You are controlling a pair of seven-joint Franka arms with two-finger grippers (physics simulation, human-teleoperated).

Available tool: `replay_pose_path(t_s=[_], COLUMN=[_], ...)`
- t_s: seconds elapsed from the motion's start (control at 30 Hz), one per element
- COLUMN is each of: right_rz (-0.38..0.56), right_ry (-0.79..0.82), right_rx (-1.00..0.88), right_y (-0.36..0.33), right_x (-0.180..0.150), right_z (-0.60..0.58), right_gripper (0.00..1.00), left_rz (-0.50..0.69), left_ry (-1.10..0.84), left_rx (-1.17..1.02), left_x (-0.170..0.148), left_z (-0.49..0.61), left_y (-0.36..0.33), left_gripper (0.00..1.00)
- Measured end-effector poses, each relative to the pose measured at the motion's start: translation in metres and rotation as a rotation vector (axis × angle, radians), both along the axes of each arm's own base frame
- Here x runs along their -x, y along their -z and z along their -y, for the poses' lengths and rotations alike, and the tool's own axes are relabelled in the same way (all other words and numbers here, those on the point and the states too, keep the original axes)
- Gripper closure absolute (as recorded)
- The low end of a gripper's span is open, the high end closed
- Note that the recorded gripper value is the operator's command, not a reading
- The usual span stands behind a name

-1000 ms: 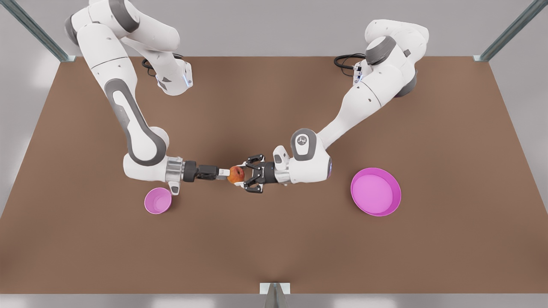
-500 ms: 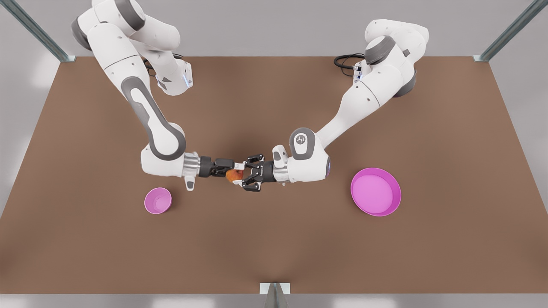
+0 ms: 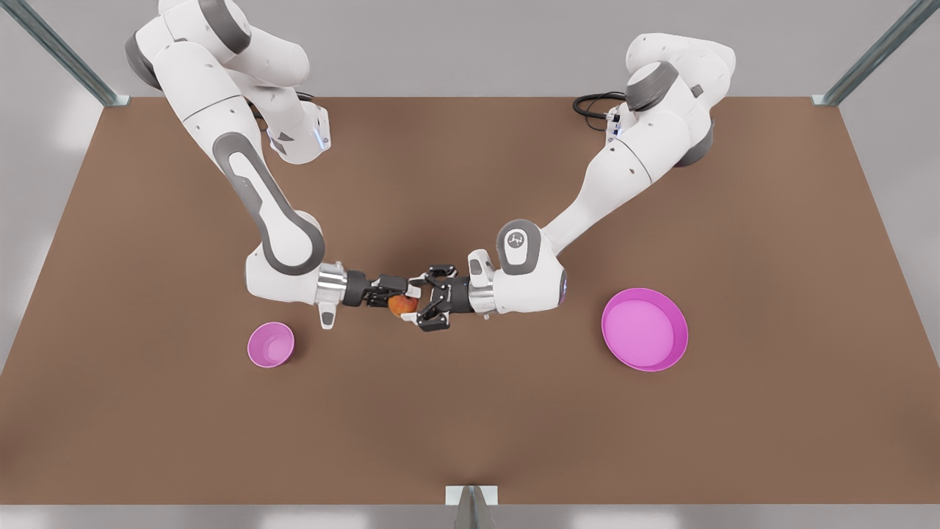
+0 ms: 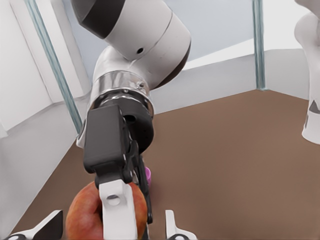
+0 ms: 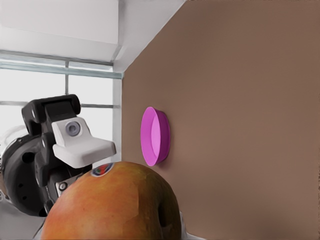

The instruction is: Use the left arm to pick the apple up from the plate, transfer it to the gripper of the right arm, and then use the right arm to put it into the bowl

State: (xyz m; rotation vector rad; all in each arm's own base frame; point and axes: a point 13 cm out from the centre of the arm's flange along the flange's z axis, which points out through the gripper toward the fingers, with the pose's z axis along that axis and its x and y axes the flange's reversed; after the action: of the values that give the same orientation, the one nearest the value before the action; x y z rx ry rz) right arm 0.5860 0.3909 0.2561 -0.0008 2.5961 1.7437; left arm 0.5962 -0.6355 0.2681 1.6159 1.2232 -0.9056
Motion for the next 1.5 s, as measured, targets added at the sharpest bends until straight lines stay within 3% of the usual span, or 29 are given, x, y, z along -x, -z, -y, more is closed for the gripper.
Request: replay_pose_path(t_s=[0.1, 0.2, 0.27, 0.33, 0.37, 0.47, 0.53, 0.63, 0.73, 0.87, 1.13, 1.23, 1.5], right_rz=[0.012, 0.031, 0.040, 0.049, 0.055, 0.088, 0.116, 0.142, 0.191, 0.258, 0.326, 0.302, 0.121], right_ry=[0.014, 0.015, 0.018, 0.019, 0.017, -0.004, -0.027, -0.077, -0.158, -0.285, -0.493, -0.497, -0.378], right_rx=[0.008, 0.026, 0.039, 0.055, 0.070, 0.147, 0.207, 0.293, 0.392, 0.533, 0.722, 0.743, 0.709], right_y=[0.002, 0.006, 0.009, 0.013, 0.016, 0.028, 0.038, 0.058, 0.065, 0.079, 0.094, 0.099, 0.113], right_x=[-0.011, -0.026, -0.035, -0.041, -0.043, -0.046, -0.050, -0.047, -0.046, -0.053, -0.055, -0.052, -0.038], right_z=[0.023, 0.069, 0.106, 0.145, 0.165, 0.229, 0.269, 0.315, 0.341, 0.371, 0.374, 0.377, 0.367], right_gripper=[0.43, 0.43, 0.43, 0.43, 0.43, 0.43, 0.42, 0.42, 0.42, 0.42, 0.42, 0.42, 0.42], left_rz=[0.003, -0.004, 0.025, 0.151, 0.215, 0.274, 0.186, -0.039, -0.270, -0.455, -0.701, -0.766, -0.910], left_ry=[-0.007, -0.051, -0.082, -0.059, -0.019, 0.002, -0.117, -0.450, -0.653, -0.812, -1.013, -1.082, -1.266], left_rx=[-0.012, -0.074, -0.211, -0.423, -0.546, -0.924, -1.071, -1.159, -1.135, -1.097, -1.069, -1.060, -1.011], left_x=[-0.006, -0.033, -0.065, -0.104, -0.108, -0.084, -0.065, -0.033, -0.005, -0.015, -0.009, -0.010, -0.017], left_z=[-0.008, -0.050, -0.137, -0.242, -0.278, -0.360, -0.411, -0.511, -0.565, -0.569, -0.552, -0.553, -0.556], left_y=[0.007, 0.039, 0.057, 0.019, -0.014, -0.111, -0.160, -0.227, -0.233, -0.228, -0.208, -0.201, -0.187], left_gripper=[0.01, 0.00, 0.00, 0.00, 0.00, 0.00, 0.00, 0.00, 0.00, 0.00, 0.00, 0.00, 0.00])
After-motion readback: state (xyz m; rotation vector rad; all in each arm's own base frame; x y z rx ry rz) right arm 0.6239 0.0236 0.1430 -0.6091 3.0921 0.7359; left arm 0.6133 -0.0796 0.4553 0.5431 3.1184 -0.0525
